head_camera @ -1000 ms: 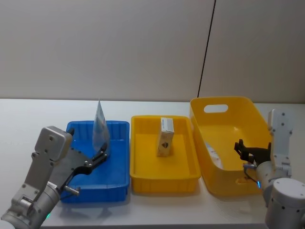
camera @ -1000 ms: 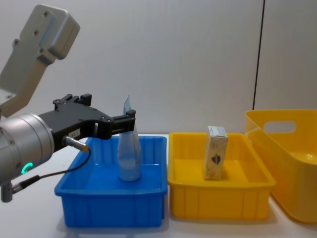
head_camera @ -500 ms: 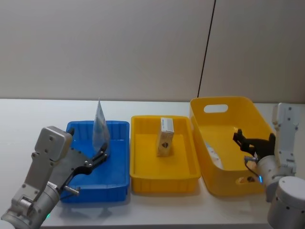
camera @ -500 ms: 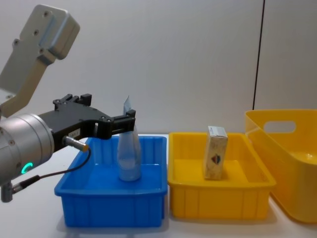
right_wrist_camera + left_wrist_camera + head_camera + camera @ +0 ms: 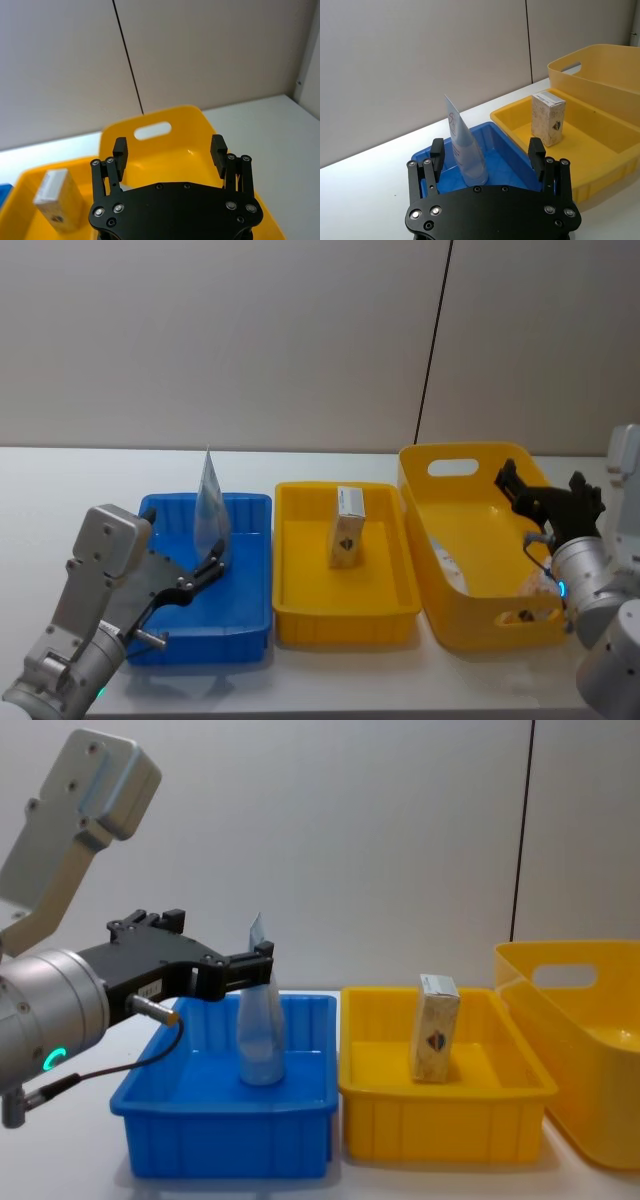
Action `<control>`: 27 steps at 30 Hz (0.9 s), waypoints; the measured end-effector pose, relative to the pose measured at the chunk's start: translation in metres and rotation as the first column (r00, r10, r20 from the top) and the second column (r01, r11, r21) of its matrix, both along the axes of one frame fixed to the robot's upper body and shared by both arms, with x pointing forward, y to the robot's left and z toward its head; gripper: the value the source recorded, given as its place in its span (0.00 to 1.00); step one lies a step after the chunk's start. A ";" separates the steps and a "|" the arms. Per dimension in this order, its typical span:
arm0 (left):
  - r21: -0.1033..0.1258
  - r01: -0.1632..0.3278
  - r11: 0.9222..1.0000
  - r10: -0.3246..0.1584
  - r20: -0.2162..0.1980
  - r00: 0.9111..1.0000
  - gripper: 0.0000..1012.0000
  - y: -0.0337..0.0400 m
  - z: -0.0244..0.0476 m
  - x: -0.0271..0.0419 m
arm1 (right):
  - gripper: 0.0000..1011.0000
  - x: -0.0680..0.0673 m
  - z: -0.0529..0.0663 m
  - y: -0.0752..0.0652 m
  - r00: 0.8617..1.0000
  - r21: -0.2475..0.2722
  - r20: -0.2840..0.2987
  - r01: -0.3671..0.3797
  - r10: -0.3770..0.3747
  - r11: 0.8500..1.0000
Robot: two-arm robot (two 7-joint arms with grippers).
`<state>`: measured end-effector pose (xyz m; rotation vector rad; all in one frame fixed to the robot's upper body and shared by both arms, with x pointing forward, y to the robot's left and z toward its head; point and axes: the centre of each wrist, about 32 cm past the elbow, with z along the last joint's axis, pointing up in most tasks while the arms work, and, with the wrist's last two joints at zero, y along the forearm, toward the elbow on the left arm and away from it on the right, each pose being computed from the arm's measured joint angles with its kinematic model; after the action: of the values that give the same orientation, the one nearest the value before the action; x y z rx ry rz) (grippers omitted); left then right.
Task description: Bimanual collaborative sorting of washing and personal care products
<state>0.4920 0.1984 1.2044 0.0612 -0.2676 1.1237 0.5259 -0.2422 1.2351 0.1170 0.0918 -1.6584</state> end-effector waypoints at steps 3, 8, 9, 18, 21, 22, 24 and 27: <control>0.000 0.000 1.000 0.000 0.000 1.000 0.99 -0.0001 0.0000 0.0000 | 0.99 -0.002 0.004 -0.001 1.000 0.013 0.029 -0.010 0.009 1.000; 0.000 0.000 1.000 0.000 0.000 1.000 0.99 0.0000 0.0000 0.0000 | 0.99 -0.002 0.003 -0.001 1.000 0.010 0.028 -0.012 0.012 1.000; 0.000 0.000 1.000 0.000 0.000 1.000 0.99 0.0000 0.0000 0.0000 | 0.99 -0.003 0.003 -0.001 0.999 0.007 0.030 -0.017 0.017 1.000; 0.000 0.000 1.000 0.000 0.000 1.000 0.99 0.0000 0.0000 0.0000 | 0.99 -0.017 -0.006 -0.002 0.995 -0.043 0.048 -0.085 0.087 0.995; 0.000 0.000 1.000 0.000 0.000 1.000 0.99 0.0000 0.0000 0.0000 | 0.99 -0.024 -0.011 -0.002 0.991 -0.065 0.052 -0.120 0.123 0.991; 0.000 0.000 1.000 0.000 0.000 1.000 0.99 0.0000 0.0000 0.0000 | 0.99 -0.025 -0.012 -0.002 0.990 -0.070 0.053 -0.128 0.132 0.989; 0.000 0.000 1.000 0.000 0.000 1.000 0.99 0.0000 0.0000 0.0000 | 0.99 -0.031 -0.015 -0.001 0.986 -0.084 0.055 -0.155 0.160 0.984; 0.000 0.000 1.000 0.000 0.000 1.000 0.99 0.0000 0.0000 0.0000 | 0.99 -0.036 -0.019 -0.001 0.980 -0.100 0.057 -0.183 0.189 0.978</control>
<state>0.4920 0.1984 1.2044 0.0611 -0.2677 1.1237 0.4896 -0.2431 1.2164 0.0891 -0.0257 -1.4674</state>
